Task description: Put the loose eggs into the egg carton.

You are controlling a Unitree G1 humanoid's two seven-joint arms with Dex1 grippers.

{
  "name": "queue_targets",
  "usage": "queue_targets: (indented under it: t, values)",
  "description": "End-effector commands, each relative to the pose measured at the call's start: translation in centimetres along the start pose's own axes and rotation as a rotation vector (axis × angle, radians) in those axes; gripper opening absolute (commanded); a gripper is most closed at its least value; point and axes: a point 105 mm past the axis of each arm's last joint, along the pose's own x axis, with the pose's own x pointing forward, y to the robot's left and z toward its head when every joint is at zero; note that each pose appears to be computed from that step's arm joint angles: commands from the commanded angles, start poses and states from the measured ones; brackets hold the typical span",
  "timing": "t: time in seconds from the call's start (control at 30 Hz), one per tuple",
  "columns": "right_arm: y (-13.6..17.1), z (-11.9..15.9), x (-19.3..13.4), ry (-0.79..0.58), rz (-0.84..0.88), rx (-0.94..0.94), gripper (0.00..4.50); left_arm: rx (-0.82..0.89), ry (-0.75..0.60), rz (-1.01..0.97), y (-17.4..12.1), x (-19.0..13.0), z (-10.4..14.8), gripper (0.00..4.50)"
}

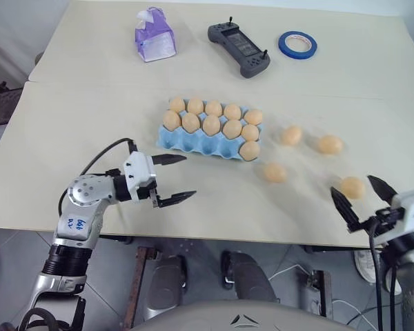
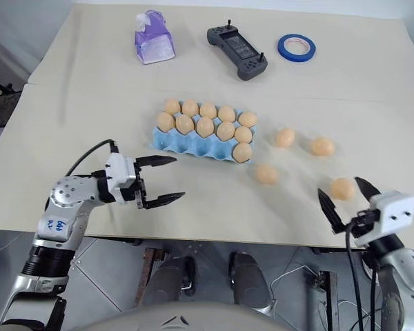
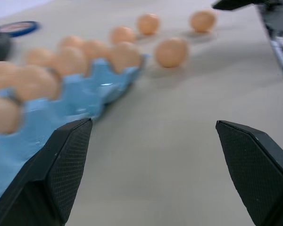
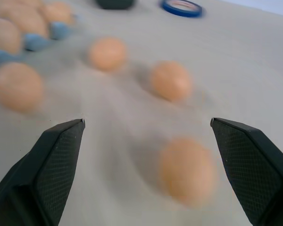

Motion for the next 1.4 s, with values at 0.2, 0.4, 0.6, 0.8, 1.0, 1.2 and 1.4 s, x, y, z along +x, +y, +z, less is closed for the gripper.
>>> queue_targets:
  t: [0.2, 0.4, 0.6, 0.8, 1.0, 1.2, 1.4]
  values:
    - [-0.2, -0.2, -0.4, -0.024, -0.007, -0.017, 4.5, 0.028, -0.051, -0.111, -0.8, 1.3, 1.3, 4.46]
    - [-1.5, -1.4, 2.4, 0.009, 0.062, -0.019, 4.5, 0.019, -0.091, -0.139, -0.9, 1.3, 2.2, 4.46]
    - [-2.9, -3.6, 4.2, 0.088, 0.103, -0.016, 4.5, 0.048, -0.1, -0.132, -0.9, 1.3, 2.6, 4.46]
    - [-2.3, -3.3, 5.4, 0.02, 0.144, 0.006, 3.23, 0.049, -0.089, -0.062, -0.7, 0.3, 2.4, 4.5]
    - [-0.3, -2.2, 6.5, -0.02, 0.246, -0.019, 1.88, 0.035, -0.118, 0.1, 0.8, -0.9, 2.6, 4.5]
    - [9.3, 3.5, 10.0, -0.193, 0.538, 0.026, 1.88, -0.038, -0.061, 0.328, 2.4, -4.6, 0.6, 4.5]
    - [15.9, 5.9, 14.0, -0.223, 0.632, 0.032, 1.88, -0.058, -0.031, 0.366, 1.9, -5.5, 0.0, 4.5]
